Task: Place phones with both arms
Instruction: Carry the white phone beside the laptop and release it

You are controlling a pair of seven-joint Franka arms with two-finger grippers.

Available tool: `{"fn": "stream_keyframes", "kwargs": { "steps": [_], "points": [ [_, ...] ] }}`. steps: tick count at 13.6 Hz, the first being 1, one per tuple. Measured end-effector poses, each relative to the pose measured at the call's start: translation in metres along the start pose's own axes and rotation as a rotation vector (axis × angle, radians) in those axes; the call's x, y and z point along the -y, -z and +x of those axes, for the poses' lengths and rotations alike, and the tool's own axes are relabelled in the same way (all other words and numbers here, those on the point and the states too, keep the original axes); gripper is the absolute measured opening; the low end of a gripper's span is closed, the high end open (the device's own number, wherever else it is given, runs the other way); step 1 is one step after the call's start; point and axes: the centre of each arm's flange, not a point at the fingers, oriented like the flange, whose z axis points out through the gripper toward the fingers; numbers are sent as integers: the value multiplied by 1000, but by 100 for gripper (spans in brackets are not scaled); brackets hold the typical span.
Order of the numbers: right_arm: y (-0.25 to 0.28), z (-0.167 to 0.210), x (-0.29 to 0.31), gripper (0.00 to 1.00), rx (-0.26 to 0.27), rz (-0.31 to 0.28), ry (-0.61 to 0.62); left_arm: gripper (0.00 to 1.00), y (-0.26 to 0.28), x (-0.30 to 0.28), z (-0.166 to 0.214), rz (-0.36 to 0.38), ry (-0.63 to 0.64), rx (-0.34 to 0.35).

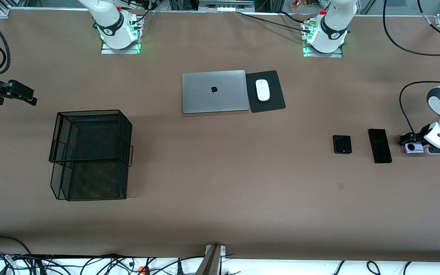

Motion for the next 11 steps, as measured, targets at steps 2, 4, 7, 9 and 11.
{"fn": "stream_keyframes", "kwargs": {
  "steps": [2, 4, 7, 9, 11],
  "points": [
    [0, 0, 0, 100, 0, 0, 0, 94, 0, 0, 1, 0, -4, -2],
    [0, 0, 0, 100, 0, 0, 0, 85, 5, 0, 3, 3, -14, -8],
    [0, 0, 0, 100, 0, 0, 0, 85, 19, -10, 18, -9, -38, -13],
    [0, 0, 0, 100, 0, 0, 0, 85, 56, -31, 38, -35, -78, 11],
    [0, 0, 0, 100, 0, 0, 0, 85, 114, -58, 62, -64, -131, 57]
  ]
}}
